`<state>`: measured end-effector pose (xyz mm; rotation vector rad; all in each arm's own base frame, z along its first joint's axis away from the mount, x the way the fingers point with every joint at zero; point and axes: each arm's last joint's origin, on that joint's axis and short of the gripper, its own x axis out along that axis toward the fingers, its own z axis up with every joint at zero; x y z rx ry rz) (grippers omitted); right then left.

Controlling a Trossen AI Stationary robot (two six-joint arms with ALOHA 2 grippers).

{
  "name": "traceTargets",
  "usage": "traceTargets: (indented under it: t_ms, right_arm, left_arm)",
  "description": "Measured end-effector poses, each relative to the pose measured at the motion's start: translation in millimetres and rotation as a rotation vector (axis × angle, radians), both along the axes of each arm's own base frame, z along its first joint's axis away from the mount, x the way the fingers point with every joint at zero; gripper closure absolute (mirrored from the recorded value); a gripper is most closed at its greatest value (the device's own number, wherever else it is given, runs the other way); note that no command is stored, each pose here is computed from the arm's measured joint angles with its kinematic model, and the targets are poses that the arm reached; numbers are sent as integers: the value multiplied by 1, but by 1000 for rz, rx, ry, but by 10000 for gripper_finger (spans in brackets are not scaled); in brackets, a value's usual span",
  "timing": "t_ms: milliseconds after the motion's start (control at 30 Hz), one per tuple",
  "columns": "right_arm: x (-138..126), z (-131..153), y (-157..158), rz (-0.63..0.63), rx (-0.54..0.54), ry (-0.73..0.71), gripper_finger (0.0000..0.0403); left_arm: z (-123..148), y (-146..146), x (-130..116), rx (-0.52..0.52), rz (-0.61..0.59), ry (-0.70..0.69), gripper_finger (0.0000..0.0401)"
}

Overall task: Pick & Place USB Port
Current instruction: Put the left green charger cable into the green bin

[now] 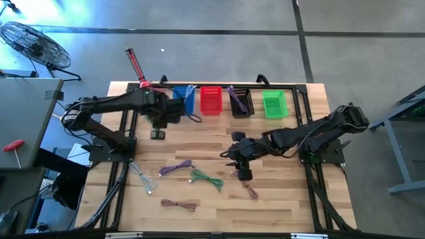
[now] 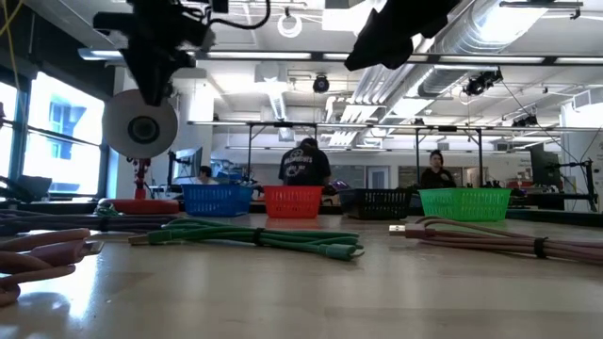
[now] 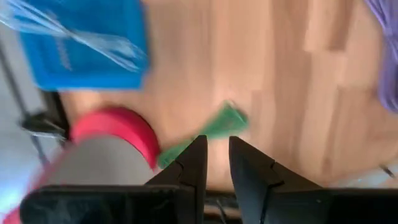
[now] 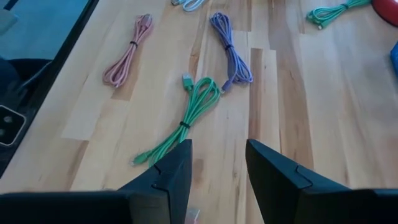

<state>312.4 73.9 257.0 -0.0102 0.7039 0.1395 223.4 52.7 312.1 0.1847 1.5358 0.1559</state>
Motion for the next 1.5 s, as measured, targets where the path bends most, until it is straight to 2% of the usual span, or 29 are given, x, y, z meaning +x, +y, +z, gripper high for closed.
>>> traceTargets:
  t_ms: [133, 233, 400, 567, 967, 1067, 1167, 1333, 1400, 1500]
  right_arm:
    - [-1, 0, 4, 7, -2, -4, 261]
    - [-1, 0, 6, -3, -4, -7, 261]
    - [-1, 0, 7, 3, -3, -7, 261]
    - [-1, 0, 7, 9, -9, -8, 261]
    - [-1, 1, 6, -10, -61, -19, 261]
    - [-1, 1, 6, -7, -58, -18, 261]
    - [-1, 1, 6, -10, -51, -17, 261]
    - [-1, 1, 6, -6, -44, -16, 261]
    - [-1, 0, 7, 2, -37, -14, 261]
    - [-2, 0, 7, 6, -35, -10, 261]
  left_arm:
    - [-15, -2, -3, -30, 71, 41, 339]
    - [-32, -3, -6, -39, 70, 90, 339]
    - [-65, -4, -15, -58, -75, 213, 339]
    - [-85, -4, -24, 1, -83, 289, 339]
    - [-88, -1, -12, 41, -76, 168, 339]
    - [-88, -1, -12, 44, -23, 155, 336]
    - [-88, -1, -12, 46, 24, 144, 316]
    - [-89, -1, -12, 44, 33, 138, 257]
    - [-89, -1, -12, 36, -19, 151, 237]
    - [-94, -2, -16, 19, -159, 205, 223]
